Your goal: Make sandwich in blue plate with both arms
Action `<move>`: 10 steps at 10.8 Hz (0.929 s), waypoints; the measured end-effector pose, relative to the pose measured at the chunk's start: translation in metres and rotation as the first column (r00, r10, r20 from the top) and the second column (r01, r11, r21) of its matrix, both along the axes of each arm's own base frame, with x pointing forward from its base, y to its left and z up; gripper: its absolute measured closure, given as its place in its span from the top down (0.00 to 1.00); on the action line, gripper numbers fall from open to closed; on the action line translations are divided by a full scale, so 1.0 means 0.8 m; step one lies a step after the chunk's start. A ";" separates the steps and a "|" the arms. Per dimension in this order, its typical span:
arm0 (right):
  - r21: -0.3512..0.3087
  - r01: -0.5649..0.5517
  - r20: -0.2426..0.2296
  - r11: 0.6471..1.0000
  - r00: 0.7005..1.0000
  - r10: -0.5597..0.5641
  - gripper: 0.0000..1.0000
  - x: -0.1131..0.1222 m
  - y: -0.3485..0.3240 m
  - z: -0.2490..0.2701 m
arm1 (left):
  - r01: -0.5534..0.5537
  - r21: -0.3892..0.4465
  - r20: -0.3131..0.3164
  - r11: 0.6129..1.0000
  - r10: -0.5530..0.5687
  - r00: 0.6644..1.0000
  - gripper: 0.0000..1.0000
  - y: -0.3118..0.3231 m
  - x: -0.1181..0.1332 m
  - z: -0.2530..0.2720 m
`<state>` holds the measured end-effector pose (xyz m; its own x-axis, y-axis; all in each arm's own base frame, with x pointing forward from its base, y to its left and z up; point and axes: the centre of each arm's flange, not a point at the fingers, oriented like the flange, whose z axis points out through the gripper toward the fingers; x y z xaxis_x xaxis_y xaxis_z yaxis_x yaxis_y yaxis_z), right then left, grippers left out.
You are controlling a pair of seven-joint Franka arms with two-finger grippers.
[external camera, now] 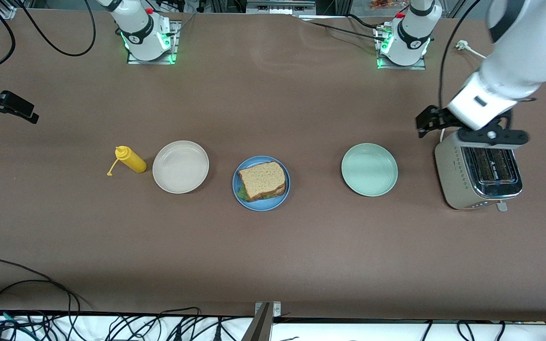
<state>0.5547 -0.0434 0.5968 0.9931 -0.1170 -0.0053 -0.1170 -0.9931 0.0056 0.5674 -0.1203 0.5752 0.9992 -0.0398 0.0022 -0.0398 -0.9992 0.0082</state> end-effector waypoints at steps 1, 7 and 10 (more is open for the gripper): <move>0.000 0.000 0.000 1.000 1.000 0.000 1.00 0.000 0.000 0.000 | 0.012 -0.012 -0.002 1.000 -0.012 1.000 1.00 0.025 -0.006 0.014; 0.000 -0.001 -0.001 1.000 1.000 0.001 1.00 0.001 0.001 -0.001 | 0.116 -0.013 -0.004 0.993 -0.116 0.993 1.00 0.144 -0.042 0.070; 0.000 -0.001 -0.001 1.000 1.000 0.001 1.00 0.001 0.001 -0.001 | 0.111 -0.014 -0.001 0.994 -0.111 0.994 1.00 0.154 -0.041 0.071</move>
<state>0.5551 -0.0426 0.5964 0.9932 -0.1163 -0.0065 -0.1163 -0.9932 0.0057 0.5343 0.0033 0.6320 0.9885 -0.1509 0.0015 -0.1509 -0.9883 0.0220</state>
